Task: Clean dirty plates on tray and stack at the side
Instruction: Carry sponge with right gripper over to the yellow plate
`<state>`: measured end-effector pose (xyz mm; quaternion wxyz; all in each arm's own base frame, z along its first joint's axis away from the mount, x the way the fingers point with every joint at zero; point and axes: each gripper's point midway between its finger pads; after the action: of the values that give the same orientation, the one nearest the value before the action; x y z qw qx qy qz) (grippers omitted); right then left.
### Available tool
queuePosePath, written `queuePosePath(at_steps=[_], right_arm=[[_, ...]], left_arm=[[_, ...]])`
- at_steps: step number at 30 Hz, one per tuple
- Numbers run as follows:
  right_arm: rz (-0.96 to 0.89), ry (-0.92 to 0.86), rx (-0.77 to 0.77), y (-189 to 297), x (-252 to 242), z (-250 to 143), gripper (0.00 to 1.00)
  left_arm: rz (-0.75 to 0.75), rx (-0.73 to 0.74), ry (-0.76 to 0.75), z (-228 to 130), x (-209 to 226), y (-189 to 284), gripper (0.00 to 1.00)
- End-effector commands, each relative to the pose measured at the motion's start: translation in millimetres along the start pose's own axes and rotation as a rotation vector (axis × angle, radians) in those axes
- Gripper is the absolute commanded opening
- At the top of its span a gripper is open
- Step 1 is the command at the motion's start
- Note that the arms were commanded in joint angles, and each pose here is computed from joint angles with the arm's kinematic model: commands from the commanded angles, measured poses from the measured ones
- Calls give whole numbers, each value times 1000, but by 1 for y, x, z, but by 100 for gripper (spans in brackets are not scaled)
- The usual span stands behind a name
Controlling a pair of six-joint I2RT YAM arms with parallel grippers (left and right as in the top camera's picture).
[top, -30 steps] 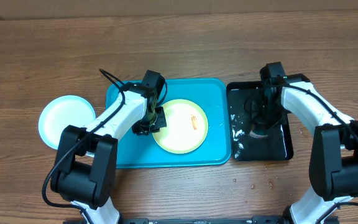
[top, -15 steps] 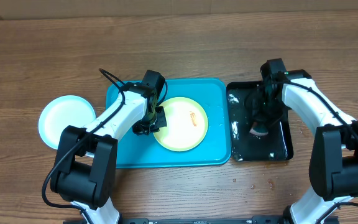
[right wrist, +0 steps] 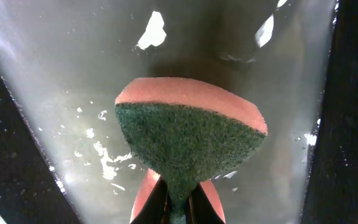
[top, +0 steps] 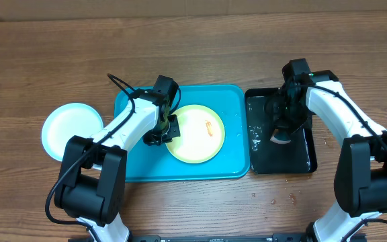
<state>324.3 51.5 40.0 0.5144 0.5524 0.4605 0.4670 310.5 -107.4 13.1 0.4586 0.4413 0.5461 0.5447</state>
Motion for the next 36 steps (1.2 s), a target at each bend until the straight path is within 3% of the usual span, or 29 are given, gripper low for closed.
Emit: queuePosePath(at_steps=[1, 10, 21, 29, 36], right_arm=[[16, 1, -24, 11, 3, 5, 4], [9, 27, -2, 4, 1, -3, 4], [39, 41, -23, 70, 14, 12, 4], [123, 179, -71, 116, 66, 8, 4], [187, 372, -97, 116, 141, -18, 4]], left_arm=[[6, -25, -24, 2, 2, 5, 4], [3, -30, -27, 3, 0, 5, 4], [0, -32, -28, 4, 0, 5, 4], [-8, -35, -27, 5, -1, 5, 4], [-26, -27, -28, 4, -4, 5, 4]])
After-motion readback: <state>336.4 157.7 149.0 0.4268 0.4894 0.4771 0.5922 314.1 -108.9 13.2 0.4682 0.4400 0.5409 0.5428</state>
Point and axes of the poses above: each gripper's point midway between its finger pads, its own y axis back along the fingers, its own x axis along the line the jaws close on, z = x × y, and after that the axes turned 1 degree about -y, right-handed
